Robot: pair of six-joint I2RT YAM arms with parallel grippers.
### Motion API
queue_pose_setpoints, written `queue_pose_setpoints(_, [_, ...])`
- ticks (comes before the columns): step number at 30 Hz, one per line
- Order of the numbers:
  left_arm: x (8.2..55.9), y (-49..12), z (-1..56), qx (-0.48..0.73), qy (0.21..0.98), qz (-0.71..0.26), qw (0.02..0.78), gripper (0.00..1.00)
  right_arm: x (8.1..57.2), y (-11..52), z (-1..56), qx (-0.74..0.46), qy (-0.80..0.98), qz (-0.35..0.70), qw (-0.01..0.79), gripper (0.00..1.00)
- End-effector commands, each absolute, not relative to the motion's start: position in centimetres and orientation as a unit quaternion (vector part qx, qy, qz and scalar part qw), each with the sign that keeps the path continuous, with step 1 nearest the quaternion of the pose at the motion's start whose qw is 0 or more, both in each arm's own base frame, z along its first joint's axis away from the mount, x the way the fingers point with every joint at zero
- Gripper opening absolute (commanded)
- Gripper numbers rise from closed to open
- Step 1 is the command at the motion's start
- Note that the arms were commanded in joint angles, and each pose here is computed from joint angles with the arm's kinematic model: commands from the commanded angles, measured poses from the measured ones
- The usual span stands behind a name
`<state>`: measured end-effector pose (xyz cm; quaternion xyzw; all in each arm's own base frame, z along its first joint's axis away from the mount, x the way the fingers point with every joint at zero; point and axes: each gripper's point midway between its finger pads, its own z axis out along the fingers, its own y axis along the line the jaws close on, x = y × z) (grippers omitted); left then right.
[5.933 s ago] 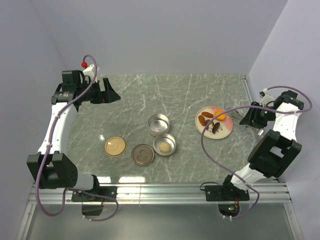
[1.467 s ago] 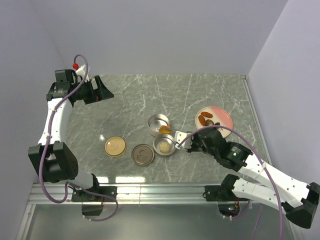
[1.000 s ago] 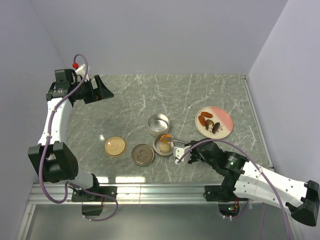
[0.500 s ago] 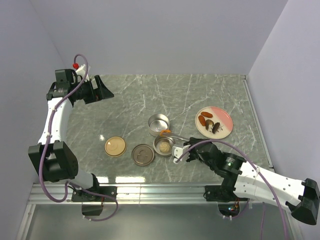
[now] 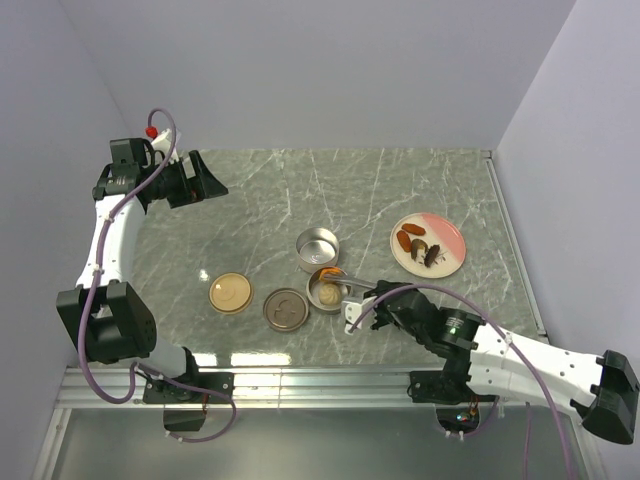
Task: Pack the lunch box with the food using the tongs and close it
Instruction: Place the food into the lunch box
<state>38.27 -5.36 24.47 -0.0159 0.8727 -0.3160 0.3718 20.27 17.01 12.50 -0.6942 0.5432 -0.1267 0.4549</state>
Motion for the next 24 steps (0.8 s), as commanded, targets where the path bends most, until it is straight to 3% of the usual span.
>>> queue_pose_setpoints(1, [38.6, -5.5, 26.1, -0.002, 0.862, -0.324, 0.39, 0.97, 21.2, 17.6, 13.5, -0.678, 0.536, -0.146, 0.481, 0.0])
queue_pose_setpoints(10, [38.7, -5.5, 26.0, -0.003, 0.863, -0.322, 0.388, 0.97, 21.1, 17.8, 13.2, -0.685, 0.531, -0.153, 0.475, 0.0])
queue_pose_setpoints(24, [38.9, -5.5, 25.9, 0.0, 0.864, -0.324, 0.385, 0.97, 19.5, 17.9, 13.1, -0.709, 0.526, -0.12, 0.455, 0.43])
